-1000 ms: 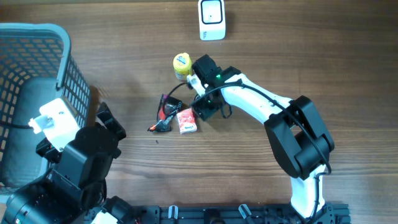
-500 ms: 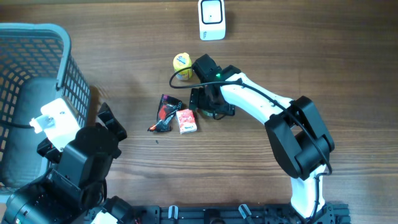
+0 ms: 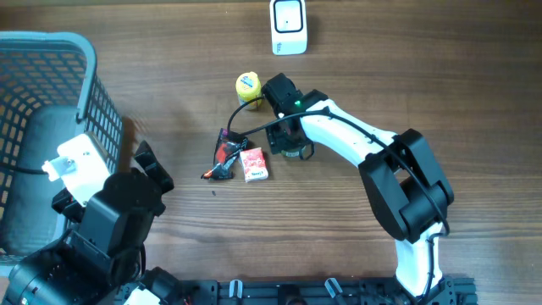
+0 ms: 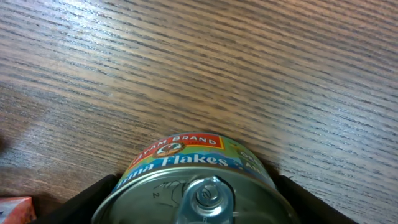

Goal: Scan the item barcode

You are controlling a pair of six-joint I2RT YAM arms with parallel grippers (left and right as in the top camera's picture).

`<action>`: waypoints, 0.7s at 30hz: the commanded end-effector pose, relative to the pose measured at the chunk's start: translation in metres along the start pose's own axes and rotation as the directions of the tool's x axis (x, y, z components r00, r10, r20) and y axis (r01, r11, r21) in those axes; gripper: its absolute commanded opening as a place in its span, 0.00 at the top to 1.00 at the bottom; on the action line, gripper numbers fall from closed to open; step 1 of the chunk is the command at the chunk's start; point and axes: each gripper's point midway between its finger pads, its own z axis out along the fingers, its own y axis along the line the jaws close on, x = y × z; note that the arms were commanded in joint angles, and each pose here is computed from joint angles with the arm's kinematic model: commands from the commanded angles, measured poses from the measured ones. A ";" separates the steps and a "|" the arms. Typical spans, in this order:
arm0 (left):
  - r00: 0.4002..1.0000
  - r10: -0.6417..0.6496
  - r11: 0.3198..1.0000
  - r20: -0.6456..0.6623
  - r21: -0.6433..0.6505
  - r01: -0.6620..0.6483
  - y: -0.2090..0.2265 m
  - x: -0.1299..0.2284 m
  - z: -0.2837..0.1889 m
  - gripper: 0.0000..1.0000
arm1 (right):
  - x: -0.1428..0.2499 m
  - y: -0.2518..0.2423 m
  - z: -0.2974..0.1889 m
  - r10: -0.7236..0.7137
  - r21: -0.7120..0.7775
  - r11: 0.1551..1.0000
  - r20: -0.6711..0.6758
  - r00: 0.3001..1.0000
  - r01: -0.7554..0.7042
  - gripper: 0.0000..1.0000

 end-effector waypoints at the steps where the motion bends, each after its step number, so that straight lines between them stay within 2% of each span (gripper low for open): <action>1: 1.000 -0.003 1.000 -0.008 -0.003 0.003 0.000 0.003 0.001 0.00 | 0.029 0.011 0.023 0.082 -0.062 0.994 -0.123 0.989 -0.090 0.33; 5: 1.000 -0.003 1.000 -0.008 -0.003 0.003 0.000 0.003 0.001 0.00 | 0.043 0.006 0.021 0.168 -0.023 0.984 -0.182 0.969 -0.175 0.33; 6: 1.000 -0.003 1.000 -0.008 -0.003 0.003 0.000 0.003 0.001 0.00 | 0.044 0.006 0.021 0.166 -0.021 0.985 -0.186 0.968 -0.173 0.11; 7: 1.000 -0.003 1.000 -0.008 -0.003 0.003 0.000 0.003 0.001 0.00 | 0.044 0.006 0.021 0.163 -0.021 0.985 -0.184 0.969 -0.170 0.00; 9: 1.000 -0.002 1.000 -0.008 -0.003 0.002 0.000 0.003 0.001 0.00 | 0.044 0.005 0.021 0.167 -0.017 0.985 -0.184 0.969 -0.173 0.00; 13: 1.000 -0.001 1.000 -0.009 -0.004 0.001 0.000 0.003 0.001 0.00 | 0.045 0.003 0.021 0.261 0.014 0.965 -0.185 0.947 -0.263 0.04; 16: 1.000 0.009 1.000 -0.016 -0.012 -0.009 0.003 0.005 0.001 0.00 | 0.050 0.001 0.020 0.373 0.052 0.927 -0.196 0.907 -0.371 0.16; 18: 1.000 0.010 1.000 -0.017 -0.013 -0.010 0.003 0.005 0.001 0.00 | 0.049 0.000 0.020 0.373 0.055 0.928 -0.188 0.909 -0.369 0.21; 19: 1.000 0.010 1.000 -0.017 -0.013 -0.010 0.003 0.005 0.001 0.00 | 0.048 -0.002 0.021 0.371 0.066 0.929 -0.181 0.911 -0.365 0.28; 21: 1.000 0.010 1.000 -0.017 -0.013 -0.010 0.003 0.005 0.001 0.00 | 0.047 -0.006 0.021 0.367 0.080 0.930 -0.169 0.915 -0.358 0.31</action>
